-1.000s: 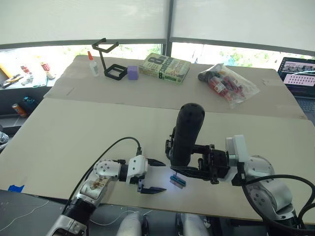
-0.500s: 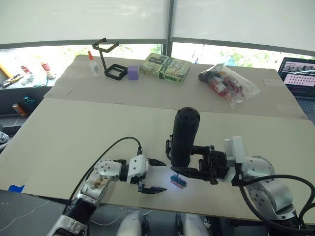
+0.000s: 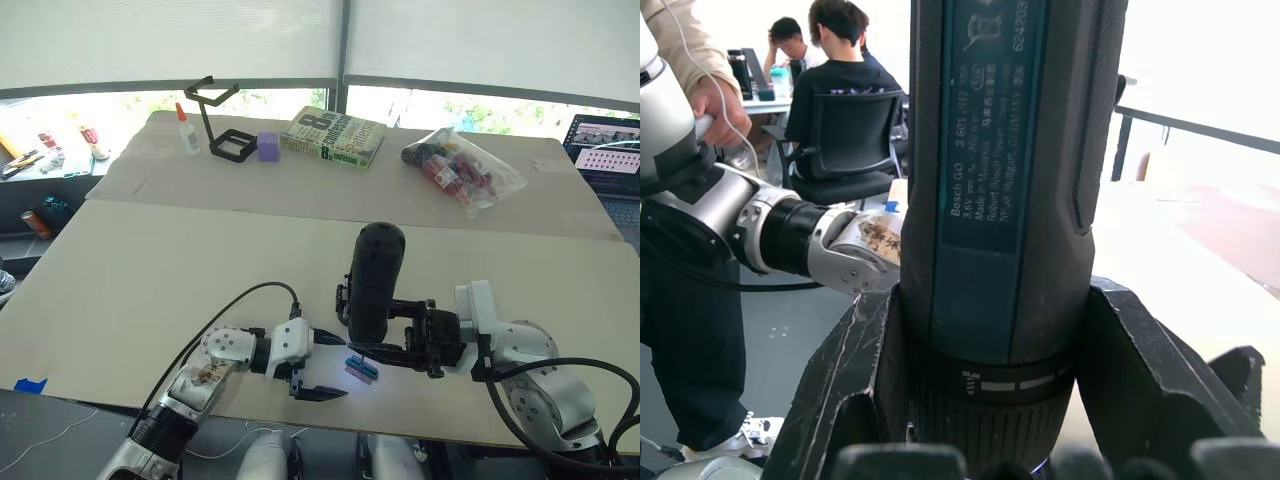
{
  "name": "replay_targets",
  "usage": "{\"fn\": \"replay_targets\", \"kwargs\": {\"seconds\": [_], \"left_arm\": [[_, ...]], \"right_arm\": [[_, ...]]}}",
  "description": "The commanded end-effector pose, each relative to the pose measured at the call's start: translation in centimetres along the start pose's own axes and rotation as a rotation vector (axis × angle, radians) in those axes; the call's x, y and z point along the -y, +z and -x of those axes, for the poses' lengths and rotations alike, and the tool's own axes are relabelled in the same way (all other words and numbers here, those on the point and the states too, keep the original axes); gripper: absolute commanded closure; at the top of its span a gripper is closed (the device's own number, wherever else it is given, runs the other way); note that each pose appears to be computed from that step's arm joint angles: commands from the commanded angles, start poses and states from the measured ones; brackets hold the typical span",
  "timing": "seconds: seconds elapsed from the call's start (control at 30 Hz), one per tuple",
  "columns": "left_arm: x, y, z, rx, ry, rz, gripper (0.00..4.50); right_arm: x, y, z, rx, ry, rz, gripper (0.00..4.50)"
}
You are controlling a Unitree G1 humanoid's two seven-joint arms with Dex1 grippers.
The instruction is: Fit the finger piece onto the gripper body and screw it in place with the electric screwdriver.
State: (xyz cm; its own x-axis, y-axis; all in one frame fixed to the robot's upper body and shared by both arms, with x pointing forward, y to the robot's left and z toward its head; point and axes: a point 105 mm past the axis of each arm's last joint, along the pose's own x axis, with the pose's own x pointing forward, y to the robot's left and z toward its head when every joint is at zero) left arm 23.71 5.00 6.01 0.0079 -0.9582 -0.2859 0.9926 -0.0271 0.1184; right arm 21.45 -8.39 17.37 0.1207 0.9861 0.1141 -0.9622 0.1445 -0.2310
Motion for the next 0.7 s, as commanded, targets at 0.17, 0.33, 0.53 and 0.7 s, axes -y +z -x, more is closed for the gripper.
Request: {"fn": "replay_targets", "kwargs": {"seconds": [0.17,0.33,0.53,0.7], "left_arm": [[0.4,0.6,-0.5,0.006,0.015,-0.033,0.05],[-0.5,-0.5,-0.2,-0.016,0.083,-0.048,0.05],[-0.1,-1.7,0.2,-0.025,0.081,-0.047,0.05],[-0.1,-1.6,0.1,-0.023,0.08,-0.048,0.05]], "right_arm": [[0.0,1.2,0.0,0.032,0.006,0.063,2.57],[0.1,1.4,-0.2,0.034,0.008,0.067,2.57],[0.2,1.3,-0.2,0.034,0.011,0.068,2.57],[0.1,1.2,-0.3,0.035,0.012,0.067,2.57]]}}
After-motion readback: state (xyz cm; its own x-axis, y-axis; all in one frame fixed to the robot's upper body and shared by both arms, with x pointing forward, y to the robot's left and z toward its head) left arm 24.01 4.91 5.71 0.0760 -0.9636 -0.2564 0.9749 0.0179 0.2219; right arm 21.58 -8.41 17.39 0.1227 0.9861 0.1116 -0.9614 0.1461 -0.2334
